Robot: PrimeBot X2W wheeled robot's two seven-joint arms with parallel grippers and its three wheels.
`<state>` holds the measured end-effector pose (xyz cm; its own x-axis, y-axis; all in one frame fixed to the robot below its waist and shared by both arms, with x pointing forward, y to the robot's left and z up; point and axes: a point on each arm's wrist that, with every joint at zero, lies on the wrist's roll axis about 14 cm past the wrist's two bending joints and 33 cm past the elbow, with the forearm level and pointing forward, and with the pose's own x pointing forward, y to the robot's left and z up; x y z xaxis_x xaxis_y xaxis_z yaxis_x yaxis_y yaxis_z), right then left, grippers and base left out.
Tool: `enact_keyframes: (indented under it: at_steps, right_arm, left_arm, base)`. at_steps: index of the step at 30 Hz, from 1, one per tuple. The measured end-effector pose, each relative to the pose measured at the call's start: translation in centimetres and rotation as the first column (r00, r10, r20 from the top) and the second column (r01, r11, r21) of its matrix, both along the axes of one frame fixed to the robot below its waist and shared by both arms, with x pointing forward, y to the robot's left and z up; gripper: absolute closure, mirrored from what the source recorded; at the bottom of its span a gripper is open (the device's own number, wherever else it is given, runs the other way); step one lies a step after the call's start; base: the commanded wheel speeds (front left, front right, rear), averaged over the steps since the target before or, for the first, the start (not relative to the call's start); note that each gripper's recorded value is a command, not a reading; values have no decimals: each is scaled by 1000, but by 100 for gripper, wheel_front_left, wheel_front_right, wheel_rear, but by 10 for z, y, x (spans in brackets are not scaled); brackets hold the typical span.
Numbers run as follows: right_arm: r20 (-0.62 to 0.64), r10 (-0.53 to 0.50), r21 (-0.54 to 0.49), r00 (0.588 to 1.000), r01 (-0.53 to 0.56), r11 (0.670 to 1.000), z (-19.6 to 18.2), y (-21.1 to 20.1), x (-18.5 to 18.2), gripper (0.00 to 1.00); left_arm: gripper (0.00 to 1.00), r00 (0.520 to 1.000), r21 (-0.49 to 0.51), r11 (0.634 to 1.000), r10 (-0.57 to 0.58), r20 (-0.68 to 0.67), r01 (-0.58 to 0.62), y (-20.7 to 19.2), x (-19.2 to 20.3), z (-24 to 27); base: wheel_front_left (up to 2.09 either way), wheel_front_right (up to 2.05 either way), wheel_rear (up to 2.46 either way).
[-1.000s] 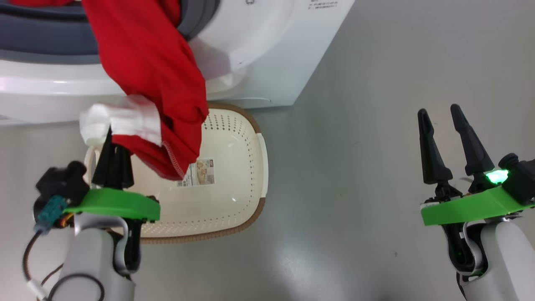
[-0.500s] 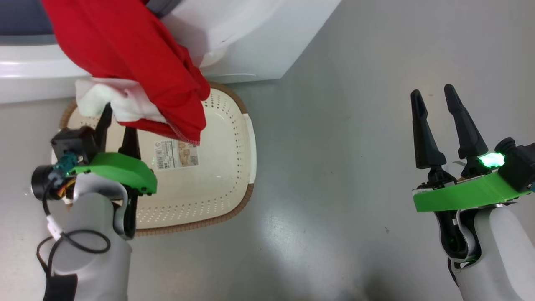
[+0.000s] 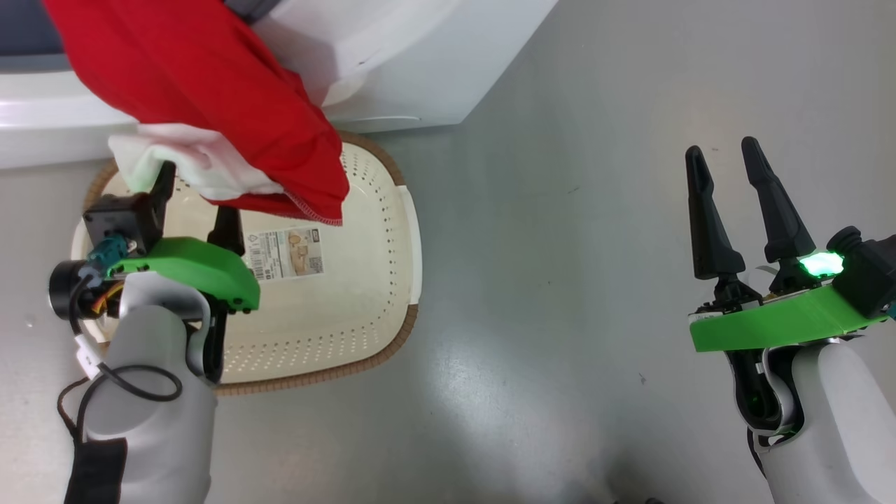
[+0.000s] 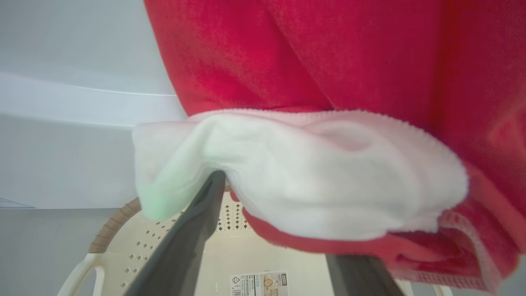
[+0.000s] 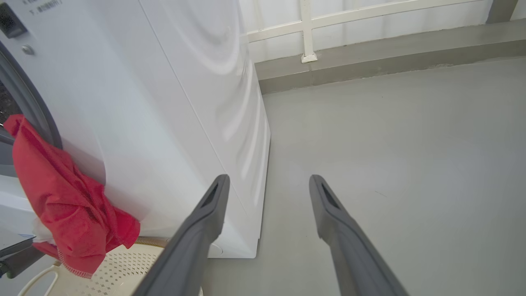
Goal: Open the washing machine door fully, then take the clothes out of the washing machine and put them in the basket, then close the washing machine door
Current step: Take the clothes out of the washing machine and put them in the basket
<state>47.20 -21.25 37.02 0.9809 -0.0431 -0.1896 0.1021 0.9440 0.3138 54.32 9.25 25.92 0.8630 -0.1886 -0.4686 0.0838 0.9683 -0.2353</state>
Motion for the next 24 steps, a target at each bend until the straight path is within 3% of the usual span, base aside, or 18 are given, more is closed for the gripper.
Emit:
enact_keyframes:
  at_steps: [24]
  right_arm:
    - [64,49,9,997,-49,999,25,14,7,0]
  left_arm:
    - [0,988,-67,996,71,140,-62,26,-28,60]
  base:
    - [0,0,0]
